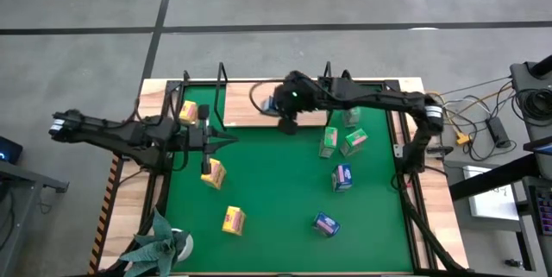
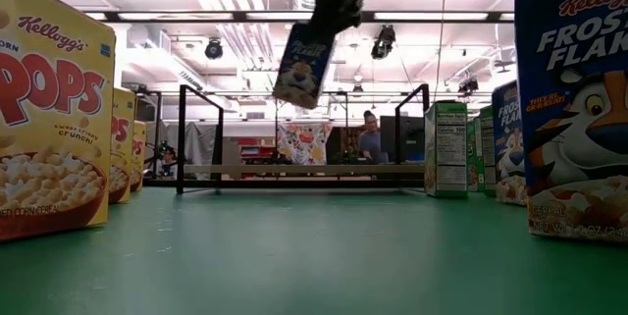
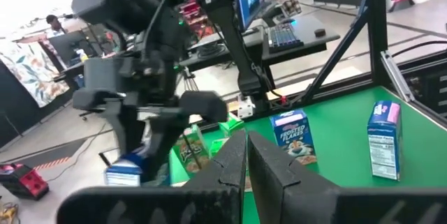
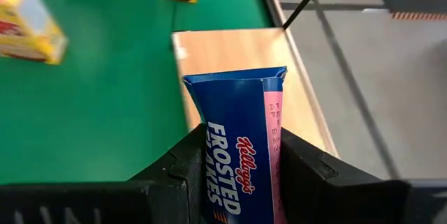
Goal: Stack cereal on shelf
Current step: Put the top left blue cereal box on the shelf
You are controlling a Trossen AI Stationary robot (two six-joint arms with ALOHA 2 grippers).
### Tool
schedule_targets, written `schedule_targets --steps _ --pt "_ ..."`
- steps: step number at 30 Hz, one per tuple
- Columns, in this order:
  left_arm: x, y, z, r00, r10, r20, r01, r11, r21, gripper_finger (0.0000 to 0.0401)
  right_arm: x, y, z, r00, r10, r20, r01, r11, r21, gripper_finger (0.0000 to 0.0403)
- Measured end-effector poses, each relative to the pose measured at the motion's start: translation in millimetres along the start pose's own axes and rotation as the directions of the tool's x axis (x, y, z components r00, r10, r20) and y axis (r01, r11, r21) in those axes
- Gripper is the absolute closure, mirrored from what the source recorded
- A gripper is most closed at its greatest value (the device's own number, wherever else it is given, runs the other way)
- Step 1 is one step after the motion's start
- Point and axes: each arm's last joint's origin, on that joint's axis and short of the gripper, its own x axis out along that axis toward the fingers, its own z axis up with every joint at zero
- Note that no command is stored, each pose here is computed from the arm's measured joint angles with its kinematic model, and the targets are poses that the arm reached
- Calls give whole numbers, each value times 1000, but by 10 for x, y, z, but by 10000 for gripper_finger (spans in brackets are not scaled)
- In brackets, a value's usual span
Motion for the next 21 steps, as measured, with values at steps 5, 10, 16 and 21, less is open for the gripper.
schedule_targets --steps 5,10,16,21 --pt "-127 1 -108 998 21 58 -21 1000 -8 401 340 -286 192 999 -47 12 47 998 -47 276" --pt "-246 37 -141 994 76 80 -75 997 -20 401 705 -579 334 998 -28 54 31 998 -54 276" --pt "-316 40 -200 992 86 89 -85 996 -10 401 1105 -780 360 997 8 83 -4 999 -41 276" --pt "-361 50 -206 991 89 97 -88 996 -15 401 1218 -814 283 998 7 59 -3 997 -82 276"
